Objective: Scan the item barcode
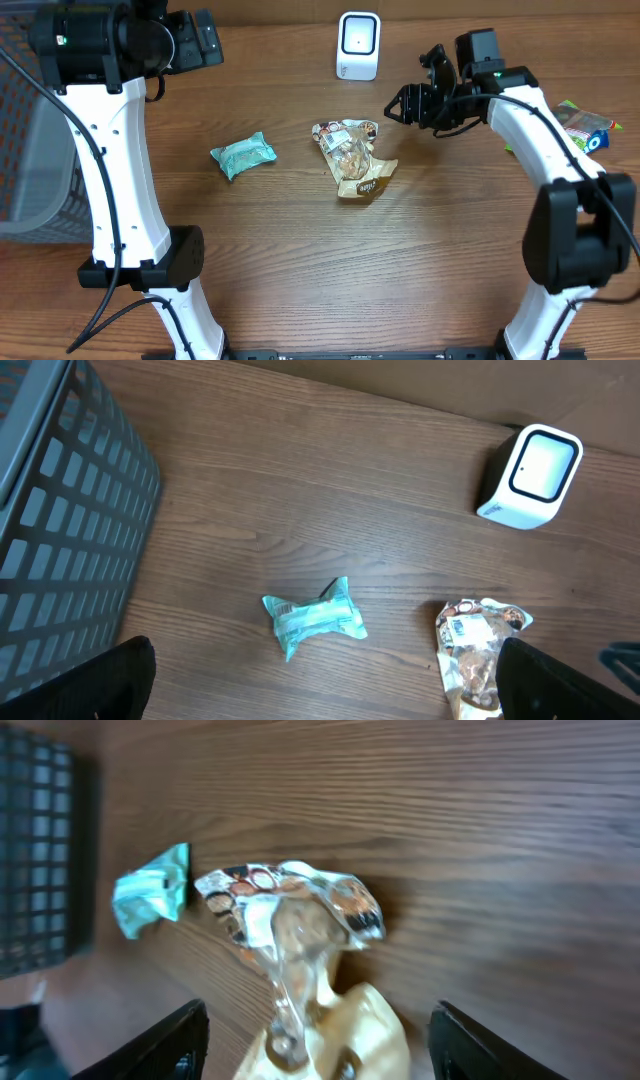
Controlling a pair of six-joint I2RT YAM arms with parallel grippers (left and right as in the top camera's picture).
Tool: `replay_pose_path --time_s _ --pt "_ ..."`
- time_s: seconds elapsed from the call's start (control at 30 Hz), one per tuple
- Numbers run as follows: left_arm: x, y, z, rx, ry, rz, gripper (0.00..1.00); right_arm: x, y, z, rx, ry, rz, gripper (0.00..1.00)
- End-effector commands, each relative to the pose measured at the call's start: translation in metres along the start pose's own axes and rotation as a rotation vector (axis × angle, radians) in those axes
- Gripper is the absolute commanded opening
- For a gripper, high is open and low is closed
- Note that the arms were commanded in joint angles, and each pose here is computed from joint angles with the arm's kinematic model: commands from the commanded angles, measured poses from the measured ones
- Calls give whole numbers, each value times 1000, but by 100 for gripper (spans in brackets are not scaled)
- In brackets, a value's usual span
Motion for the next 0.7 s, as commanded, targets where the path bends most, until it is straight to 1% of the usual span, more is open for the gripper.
replay_pose_path --time_s 0.0,0.2,0.3,0.33,0.47,0.67 --pt "1 8 -2 2 2 -18 100 1 -31 -9 -91 -6 88 72" --pt "1 8 -1 1 2 -18 100 6 -59 -33 -80 -55 146 73" --pt "1 8 -1 1 2 -17 100 7 -70 -40 -108 -67 168 73" --pt "1 8 -2 2 2 -18 100 10 -80 -44 -165 -80 201 73" --pt "1 8 -2 2 2 -17 100 19 -99 -43 -288 -99 277 73" --pt "1 8 -2 2 2 -18 100 25 -106 -35 -346 -95 315 73"
Point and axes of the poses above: each gripper's point midway between its finger pads, its own y axis back along the fingers, its own z axis along the line the jaws close on, x = y × z, the point moved 9 cm from there along y, back along the fingers, and after that the axes turned 12 degrees about -y, right-handed, at the moved point
